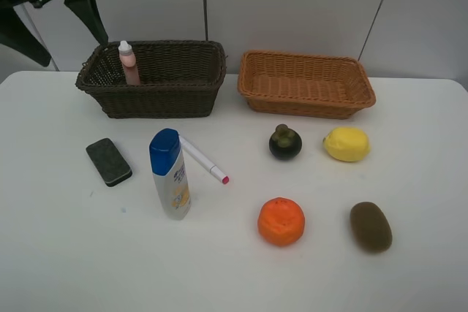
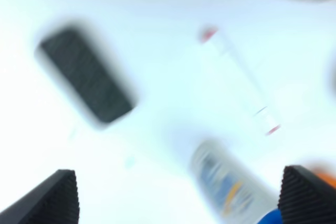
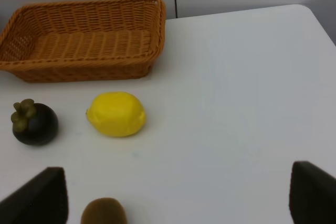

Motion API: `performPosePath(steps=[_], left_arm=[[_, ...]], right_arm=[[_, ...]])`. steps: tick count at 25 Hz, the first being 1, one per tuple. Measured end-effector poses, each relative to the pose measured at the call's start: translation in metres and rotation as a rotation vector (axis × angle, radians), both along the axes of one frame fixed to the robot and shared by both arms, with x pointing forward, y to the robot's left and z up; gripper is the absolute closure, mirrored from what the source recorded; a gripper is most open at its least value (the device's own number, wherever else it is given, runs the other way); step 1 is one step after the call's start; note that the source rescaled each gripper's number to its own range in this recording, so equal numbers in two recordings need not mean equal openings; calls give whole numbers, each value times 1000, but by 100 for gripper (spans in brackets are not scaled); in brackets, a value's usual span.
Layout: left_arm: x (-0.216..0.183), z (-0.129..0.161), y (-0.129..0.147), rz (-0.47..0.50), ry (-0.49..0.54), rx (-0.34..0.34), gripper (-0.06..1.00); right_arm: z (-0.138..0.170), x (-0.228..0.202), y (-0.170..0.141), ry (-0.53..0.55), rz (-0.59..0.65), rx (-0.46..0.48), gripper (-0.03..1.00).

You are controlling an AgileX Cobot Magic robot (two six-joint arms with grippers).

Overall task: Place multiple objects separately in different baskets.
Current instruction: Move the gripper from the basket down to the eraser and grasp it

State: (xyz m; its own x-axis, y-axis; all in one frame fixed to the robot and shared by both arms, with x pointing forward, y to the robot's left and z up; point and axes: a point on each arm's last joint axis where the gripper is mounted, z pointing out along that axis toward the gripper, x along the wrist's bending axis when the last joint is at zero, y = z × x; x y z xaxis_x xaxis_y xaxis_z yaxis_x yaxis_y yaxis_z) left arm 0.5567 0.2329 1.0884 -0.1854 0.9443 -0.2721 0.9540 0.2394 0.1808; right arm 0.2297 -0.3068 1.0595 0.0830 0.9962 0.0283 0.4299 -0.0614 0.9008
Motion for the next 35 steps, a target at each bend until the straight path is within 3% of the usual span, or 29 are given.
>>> performPosePath(steps=[7, 14, 22, 35], left_arm=[[-39, -68, 11, 94, 243, 81, -5], [-27, -128, 10, 177, 255, 80, -5], [-5, -170, 6, 296, 236, 47, -5], [14, -204, 6, 374, 143, 29, -5]], right_arm=[[0, 0, 0, 0, 0, 0, -3], [0, 0, 0, 0, 0, 0, -3], [0, 0, 0, 0, 0, 0, -3], [0, 0, 0, 0, 0, 0, -3]])
